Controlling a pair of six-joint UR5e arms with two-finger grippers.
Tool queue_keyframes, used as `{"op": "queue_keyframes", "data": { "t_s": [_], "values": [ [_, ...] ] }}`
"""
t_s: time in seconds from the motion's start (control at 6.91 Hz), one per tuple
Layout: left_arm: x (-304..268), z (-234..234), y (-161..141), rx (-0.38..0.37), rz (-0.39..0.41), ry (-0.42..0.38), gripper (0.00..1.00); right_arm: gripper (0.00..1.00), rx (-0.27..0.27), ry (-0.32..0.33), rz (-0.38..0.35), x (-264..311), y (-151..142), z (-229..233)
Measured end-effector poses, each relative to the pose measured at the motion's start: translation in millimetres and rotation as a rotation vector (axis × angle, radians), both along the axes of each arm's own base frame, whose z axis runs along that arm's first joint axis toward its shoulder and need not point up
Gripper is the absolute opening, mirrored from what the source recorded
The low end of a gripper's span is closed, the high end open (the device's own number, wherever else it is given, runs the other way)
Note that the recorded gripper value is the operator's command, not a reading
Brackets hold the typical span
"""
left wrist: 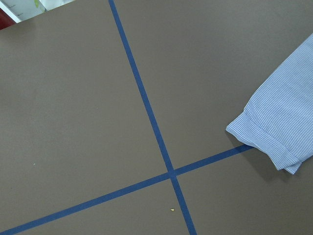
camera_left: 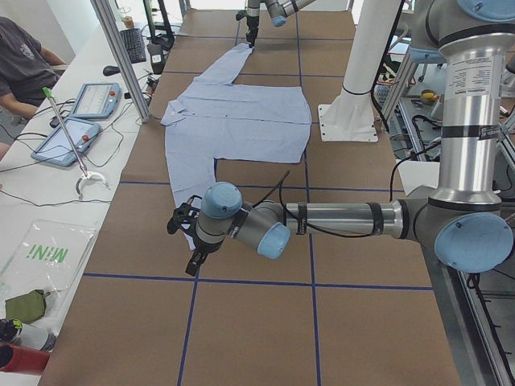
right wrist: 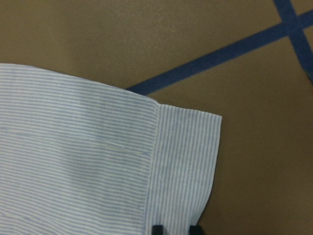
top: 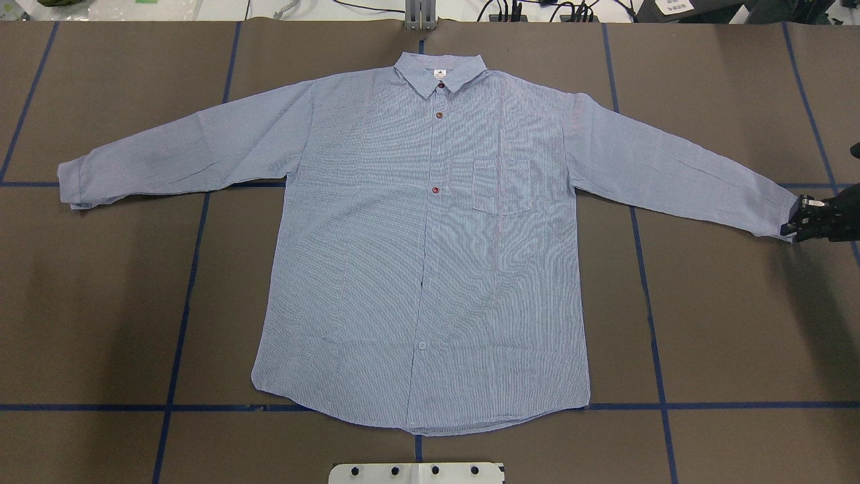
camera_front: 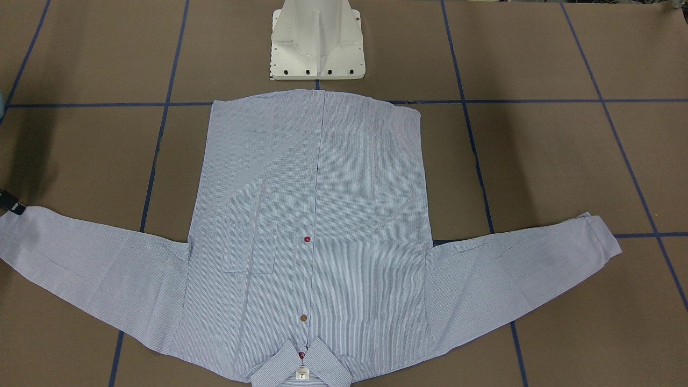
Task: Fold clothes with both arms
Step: 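Move the right gripper to the cuff of the sleeve nearest it and grasp it, then carry the grasped sleeve with the right gripper across the shirt toward the collar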
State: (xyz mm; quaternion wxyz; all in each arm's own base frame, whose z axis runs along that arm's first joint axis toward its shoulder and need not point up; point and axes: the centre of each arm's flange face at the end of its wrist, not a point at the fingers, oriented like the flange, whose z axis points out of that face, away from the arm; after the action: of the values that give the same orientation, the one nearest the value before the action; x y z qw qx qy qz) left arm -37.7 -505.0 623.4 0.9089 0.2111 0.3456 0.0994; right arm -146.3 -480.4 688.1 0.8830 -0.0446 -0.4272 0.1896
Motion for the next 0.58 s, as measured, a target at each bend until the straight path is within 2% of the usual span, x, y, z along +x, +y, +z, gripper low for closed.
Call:
{"op": "queue_keyframes", "data": {
  "t_s": [0.29, 0.58],
  "values": [
    [0, -1, -1, -0.001, -0.003, 0.002, 0.99, 0.0, 0.001, -0.001, 0.002, 2, 3, 0],
    [0, -2, -1, -0.001, -0.004, 0.002, 0.99, 0.0, 0.037, -0.022, 0.011, 6, -2, -23]
  ]
}}
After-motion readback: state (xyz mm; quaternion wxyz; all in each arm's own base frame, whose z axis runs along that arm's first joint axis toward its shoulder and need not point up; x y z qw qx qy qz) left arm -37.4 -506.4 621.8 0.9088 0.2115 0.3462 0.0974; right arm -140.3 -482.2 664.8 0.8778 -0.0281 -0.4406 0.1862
